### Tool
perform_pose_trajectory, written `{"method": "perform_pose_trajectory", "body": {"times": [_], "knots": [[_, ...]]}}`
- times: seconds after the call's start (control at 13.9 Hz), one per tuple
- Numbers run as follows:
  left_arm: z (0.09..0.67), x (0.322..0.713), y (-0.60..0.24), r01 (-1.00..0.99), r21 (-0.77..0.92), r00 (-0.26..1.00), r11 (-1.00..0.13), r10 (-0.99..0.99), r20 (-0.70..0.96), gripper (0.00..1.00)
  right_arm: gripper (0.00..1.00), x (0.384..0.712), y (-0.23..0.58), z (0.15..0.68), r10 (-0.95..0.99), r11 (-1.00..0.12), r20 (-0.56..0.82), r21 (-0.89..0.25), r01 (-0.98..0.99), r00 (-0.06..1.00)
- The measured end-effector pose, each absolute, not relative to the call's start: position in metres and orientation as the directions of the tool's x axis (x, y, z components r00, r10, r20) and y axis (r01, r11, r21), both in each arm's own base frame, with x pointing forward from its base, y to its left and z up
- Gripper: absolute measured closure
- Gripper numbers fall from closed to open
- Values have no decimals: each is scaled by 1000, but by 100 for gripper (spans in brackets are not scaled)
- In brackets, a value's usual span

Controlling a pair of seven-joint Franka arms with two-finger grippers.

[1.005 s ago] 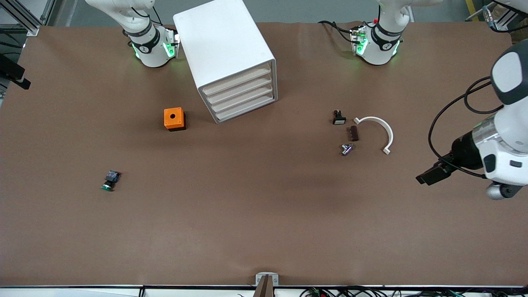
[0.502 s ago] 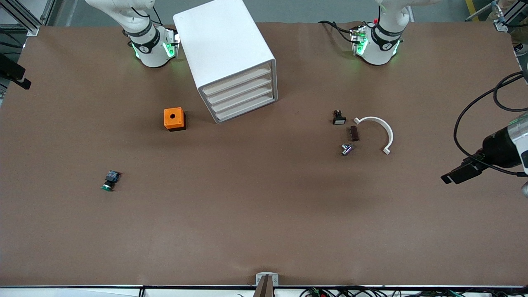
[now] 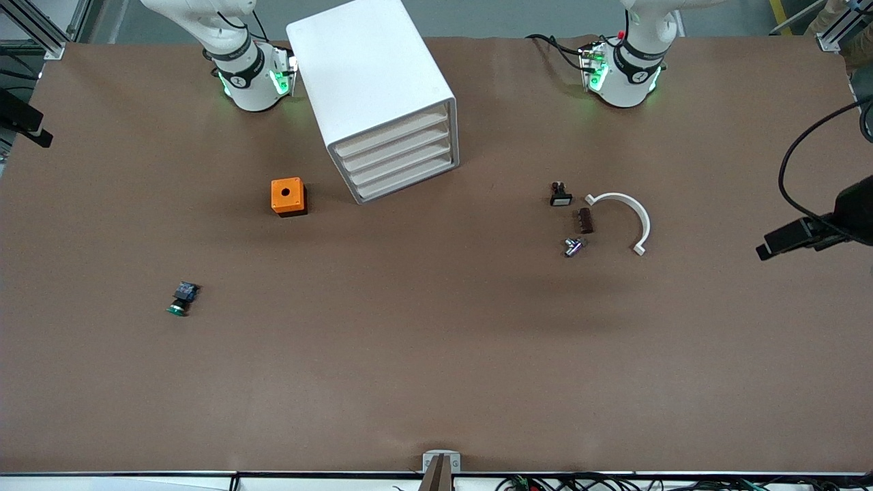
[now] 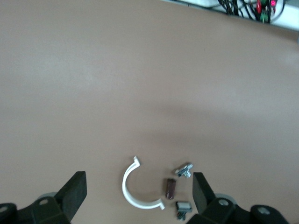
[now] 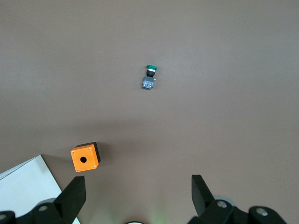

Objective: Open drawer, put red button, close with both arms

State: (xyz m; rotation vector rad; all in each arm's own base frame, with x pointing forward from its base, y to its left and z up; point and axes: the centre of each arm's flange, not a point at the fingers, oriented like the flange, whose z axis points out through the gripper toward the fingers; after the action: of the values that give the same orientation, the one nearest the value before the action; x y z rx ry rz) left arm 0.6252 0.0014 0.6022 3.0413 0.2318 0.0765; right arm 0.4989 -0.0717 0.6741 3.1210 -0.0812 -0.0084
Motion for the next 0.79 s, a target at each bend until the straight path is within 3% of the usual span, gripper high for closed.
{"method": "perform_pose_trajectory", "body": {"times": [0.36,0.79], "knots": [[632,577,-14,98,78,990,-992,105,92,0,0,498,-72,674,-52,-998,-10,19,-52,999],[643,574,-34,58,47,989,-997,64,132,0,0,499,-71,674,-52,-999,-6,18,-51,999]]}}
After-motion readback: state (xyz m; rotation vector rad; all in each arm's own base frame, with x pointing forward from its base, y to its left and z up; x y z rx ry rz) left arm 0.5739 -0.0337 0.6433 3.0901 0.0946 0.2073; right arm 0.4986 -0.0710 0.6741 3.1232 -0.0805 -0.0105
